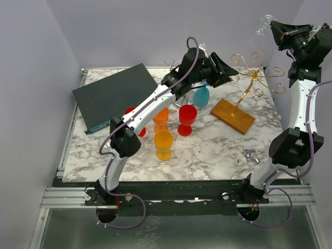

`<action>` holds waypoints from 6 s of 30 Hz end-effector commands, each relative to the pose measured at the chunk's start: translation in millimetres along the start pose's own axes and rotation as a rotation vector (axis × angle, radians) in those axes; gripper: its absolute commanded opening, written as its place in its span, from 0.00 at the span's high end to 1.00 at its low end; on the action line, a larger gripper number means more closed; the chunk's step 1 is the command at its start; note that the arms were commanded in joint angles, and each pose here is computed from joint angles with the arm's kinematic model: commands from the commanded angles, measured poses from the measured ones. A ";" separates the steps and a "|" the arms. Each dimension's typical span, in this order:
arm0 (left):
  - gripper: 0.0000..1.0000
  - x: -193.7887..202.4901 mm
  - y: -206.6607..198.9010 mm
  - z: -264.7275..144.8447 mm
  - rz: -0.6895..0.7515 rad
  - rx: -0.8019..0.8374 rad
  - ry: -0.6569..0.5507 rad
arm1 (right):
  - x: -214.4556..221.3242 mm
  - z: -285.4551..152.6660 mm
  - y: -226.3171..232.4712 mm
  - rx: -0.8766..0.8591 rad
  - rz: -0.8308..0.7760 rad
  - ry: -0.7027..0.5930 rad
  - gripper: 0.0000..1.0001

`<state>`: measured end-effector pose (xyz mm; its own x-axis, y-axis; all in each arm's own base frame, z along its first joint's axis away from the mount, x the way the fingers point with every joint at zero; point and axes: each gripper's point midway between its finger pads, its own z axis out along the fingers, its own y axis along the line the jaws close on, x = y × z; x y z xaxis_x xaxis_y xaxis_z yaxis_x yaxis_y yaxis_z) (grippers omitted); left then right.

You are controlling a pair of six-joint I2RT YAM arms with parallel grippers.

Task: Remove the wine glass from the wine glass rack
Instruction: Place the wine glass at the center of the board.

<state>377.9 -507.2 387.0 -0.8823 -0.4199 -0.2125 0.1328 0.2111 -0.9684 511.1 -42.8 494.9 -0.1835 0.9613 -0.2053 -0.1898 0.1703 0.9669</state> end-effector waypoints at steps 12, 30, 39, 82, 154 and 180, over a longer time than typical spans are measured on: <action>0.23 -3.9 -50.6 -53.1 0.130 0.104 -0.048 | 39.6 -56.1 94.5 -0.176 -0.116 0.082 1.00; 0.24 -43.9 -85.9 -128.2 0.285 0.363 -0.106 | 101.6 -88.5 137.6 -0.271 0.050 0.310 1.00; 0.24 -52.0 -98.5 -140.3 0.297 0.517 -0.079 | 163.6 -80.0 153.7 -0.305 0.180 0.435 0.99; 0.57 -70.7 -126.3 -181.5 0.276 0.890 -0.174 | 215.9 -97.1 139.0 -0.304 0.346 0.566 0.99; 1.00 167.5 205.9 -136.7 0.791 -0.802 0.521 | 145.1 -117.5 104.4 0.067 -0.739 0.151 0.00; 0.80 176.8 254.6 -127.5 0.817 -0.908 0.605 | 146.1 -108.5 79.8 0.102 -0.763 0.168 0.00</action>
<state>192.8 -408.7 110.1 -0.8062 0.4958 -0.3228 0.5566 0.8206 -0.1297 368.6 93.2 517.9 -0.2266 0.5381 -0.8119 -0.2314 0.7799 0.5815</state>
